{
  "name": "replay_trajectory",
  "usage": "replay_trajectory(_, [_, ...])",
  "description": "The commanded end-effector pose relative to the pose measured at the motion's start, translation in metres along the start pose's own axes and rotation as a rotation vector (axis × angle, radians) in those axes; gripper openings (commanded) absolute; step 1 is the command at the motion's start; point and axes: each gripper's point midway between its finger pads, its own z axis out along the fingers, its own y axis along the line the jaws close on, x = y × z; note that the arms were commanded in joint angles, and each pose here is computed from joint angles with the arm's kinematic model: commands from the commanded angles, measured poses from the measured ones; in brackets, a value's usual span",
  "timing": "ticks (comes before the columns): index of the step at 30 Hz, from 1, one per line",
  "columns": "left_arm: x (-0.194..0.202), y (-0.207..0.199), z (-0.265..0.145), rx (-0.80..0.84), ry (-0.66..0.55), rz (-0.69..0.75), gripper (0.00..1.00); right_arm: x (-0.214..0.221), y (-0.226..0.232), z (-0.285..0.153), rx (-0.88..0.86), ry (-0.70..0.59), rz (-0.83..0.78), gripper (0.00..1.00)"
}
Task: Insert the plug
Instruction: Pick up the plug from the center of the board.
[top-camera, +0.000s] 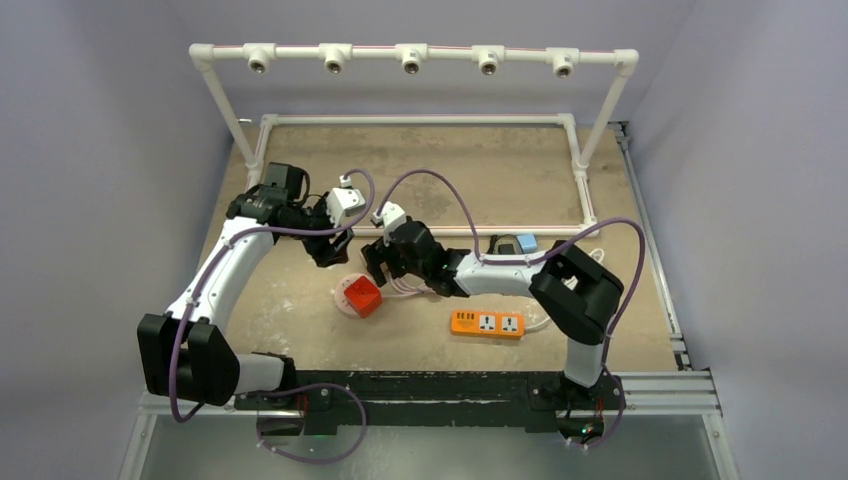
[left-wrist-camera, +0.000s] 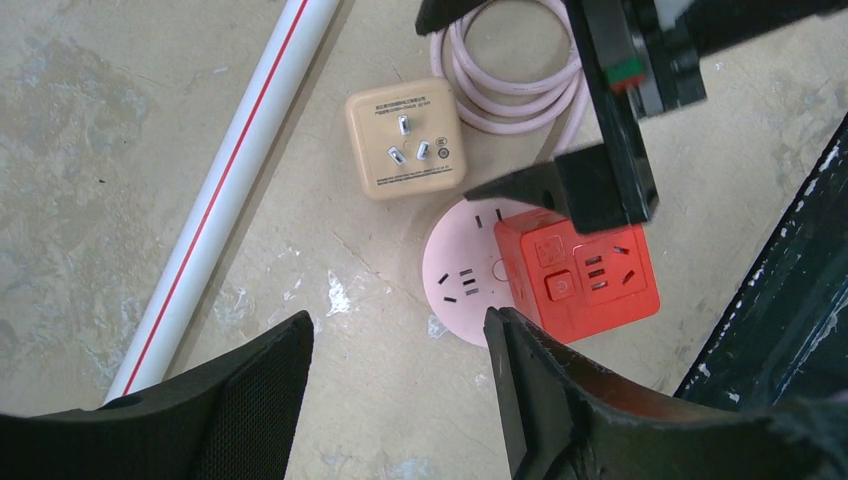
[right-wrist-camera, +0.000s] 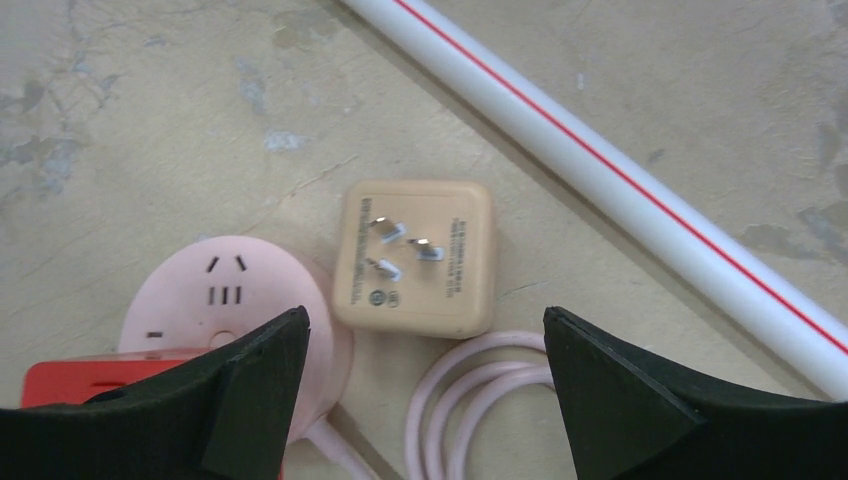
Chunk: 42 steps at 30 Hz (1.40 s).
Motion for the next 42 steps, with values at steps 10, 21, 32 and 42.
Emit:
replay_trajectory(10, [-0.009, 0.006, -0.008, -0.038, -0.029, 0.016, 0.64, 0.014, 0.020, 0.017, -0.010, 0.010, 0.059, 0.71])
replay_trajectory(21, [-0.011, -0.001, -0.005, 0.010, -0.049, 0.061, 0.67, -0.018, 0.008, 0.001, 0.039, -0.110, 0.008, 0.40])
replay_trajectory(32, [-0.017, 0.000, -0.004, 0.031, -0.072, 0.104, 0.75, -0.020, 0.005, -0.006, 0.051, -0.148, 0.017, 0.97])
replay_trajectory(42, [-0.016, 0.000, -0.008, -0.001, -0.070, 0.115, 0.75, -0.010, 0.031, 0.023, 0.027, -0.115, 0.058, 0.98])
